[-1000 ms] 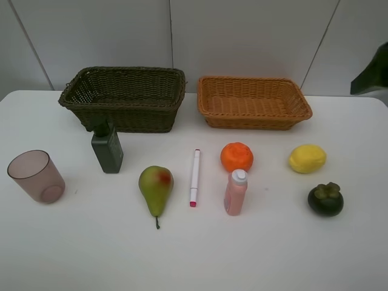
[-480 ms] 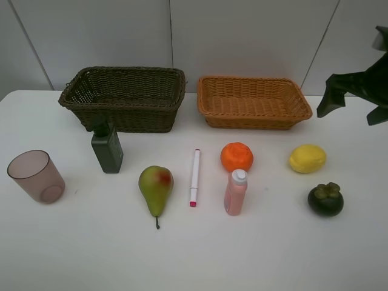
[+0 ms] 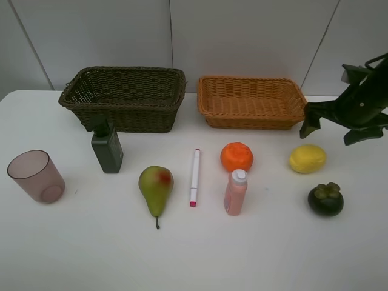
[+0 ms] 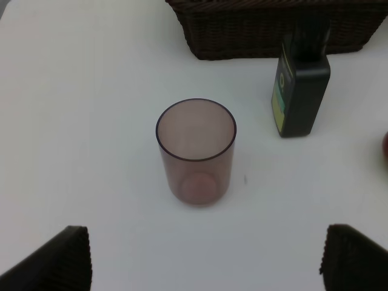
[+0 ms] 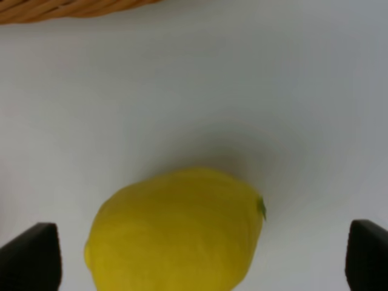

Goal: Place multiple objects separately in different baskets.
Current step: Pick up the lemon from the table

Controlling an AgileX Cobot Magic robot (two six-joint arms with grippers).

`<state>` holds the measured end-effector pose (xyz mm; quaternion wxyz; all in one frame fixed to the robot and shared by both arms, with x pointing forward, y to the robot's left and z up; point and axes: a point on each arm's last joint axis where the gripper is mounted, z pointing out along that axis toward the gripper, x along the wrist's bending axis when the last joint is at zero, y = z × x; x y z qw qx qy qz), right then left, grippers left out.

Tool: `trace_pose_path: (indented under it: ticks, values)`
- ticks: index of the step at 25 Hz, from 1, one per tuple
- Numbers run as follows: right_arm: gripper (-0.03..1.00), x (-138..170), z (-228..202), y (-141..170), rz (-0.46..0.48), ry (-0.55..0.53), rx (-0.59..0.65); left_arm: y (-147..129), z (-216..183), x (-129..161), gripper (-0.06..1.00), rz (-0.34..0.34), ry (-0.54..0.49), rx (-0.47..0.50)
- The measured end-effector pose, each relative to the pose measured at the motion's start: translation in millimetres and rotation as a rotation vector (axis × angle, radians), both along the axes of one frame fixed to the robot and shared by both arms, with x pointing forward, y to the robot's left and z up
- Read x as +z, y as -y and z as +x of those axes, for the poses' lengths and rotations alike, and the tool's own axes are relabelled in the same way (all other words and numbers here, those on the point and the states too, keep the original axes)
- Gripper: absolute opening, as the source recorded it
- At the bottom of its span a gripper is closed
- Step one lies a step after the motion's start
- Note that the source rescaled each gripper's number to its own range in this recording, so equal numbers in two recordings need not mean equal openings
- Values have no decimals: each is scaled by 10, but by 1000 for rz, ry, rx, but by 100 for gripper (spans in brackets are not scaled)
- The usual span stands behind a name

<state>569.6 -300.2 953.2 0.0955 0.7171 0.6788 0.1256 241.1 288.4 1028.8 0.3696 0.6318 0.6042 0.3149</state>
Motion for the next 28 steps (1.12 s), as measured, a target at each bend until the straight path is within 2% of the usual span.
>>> trace_pose_path:
  ticks: [13, 24, 26, 28]
  values:
    - [99, -486, 93, -24, 41, -100, -38, 0, 0, 0, 100, 0, 0, 0]
    - [99, -533, 89, -45, 72, -122, -65, 0, 0, 0, 100, 0, 0, 0]
    - [97, -534, 76, -51, 79, -137, -69, 0, 0, 0, 100, 0, 0, 0]
    - [91, -535, 70, -53, 81, -144, -70, 0, 0, 0, 100, 0, 0, 0]
